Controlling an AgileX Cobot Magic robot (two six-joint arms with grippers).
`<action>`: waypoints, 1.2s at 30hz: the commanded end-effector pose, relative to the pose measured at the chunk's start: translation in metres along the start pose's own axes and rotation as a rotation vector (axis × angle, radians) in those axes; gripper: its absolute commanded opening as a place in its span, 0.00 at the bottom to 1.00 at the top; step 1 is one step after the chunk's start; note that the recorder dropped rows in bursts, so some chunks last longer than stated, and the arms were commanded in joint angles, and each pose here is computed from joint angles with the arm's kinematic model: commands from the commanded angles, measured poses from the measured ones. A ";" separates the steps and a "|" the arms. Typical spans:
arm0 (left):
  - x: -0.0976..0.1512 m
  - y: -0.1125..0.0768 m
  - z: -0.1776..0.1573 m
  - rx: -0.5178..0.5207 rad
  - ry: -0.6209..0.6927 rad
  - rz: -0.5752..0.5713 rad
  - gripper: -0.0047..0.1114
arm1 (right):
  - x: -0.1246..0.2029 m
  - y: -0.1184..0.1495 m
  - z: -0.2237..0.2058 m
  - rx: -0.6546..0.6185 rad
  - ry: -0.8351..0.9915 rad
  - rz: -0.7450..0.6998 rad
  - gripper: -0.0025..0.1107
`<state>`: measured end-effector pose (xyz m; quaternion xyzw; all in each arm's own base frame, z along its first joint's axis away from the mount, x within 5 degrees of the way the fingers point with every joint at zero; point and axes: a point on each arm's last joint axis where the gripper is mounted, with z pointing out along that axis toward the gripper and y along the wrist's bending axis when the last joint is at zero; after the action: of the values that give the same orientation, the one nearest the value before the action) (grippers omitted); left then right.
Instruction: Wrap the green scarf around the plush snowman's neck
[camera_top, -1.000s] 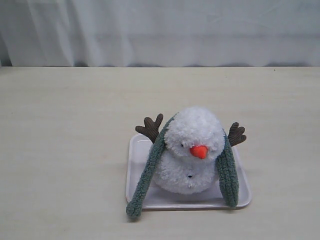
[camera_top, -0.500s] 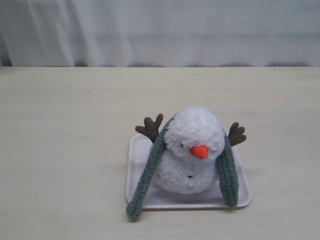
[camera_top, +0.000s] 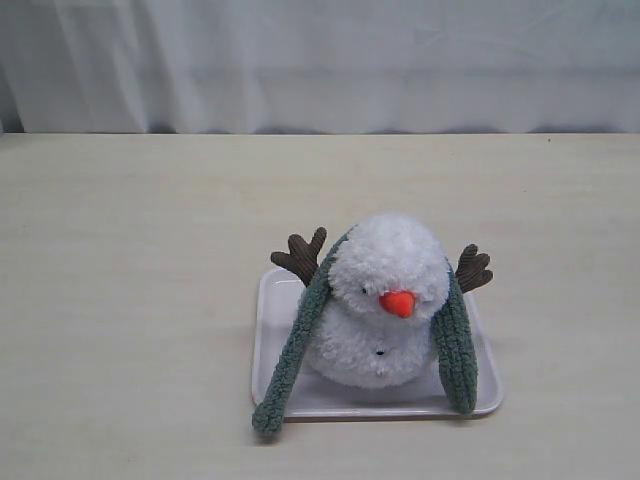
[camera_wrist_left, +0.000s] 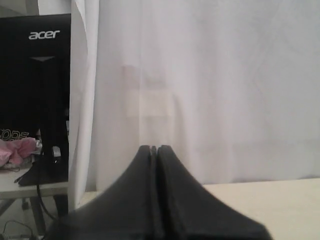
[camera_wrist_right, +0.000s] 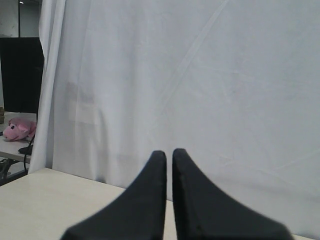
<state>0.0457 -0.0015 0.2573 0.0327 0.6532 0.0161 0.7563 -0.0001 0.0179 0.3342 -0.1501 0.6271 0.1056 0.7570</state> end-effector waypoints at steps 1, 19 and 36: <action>0.020 -0.001 0.002 0.002 0.053 -0.005 0.04 | 0.001 0.000 0.000 0.001 -0.004 0.004 0.06; 0.058 -0.004 0.002 0.013 0.196 -0.005 0.04 | 0.001 0.000 0.000 0.001 -0.004 0.004 0.06; 0.059 -0.004 0.002 0.015 0.212 -0.005 0.04 | 0.001 0.000 0.000 0.001 -0.004 0.004 0.06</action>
<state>0.0563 -0.0019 0.1994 0.0377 0.7309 0.0141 0.6813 -0.0001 0.0179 0.3342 -0.1501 0.6271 0.1056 0.7570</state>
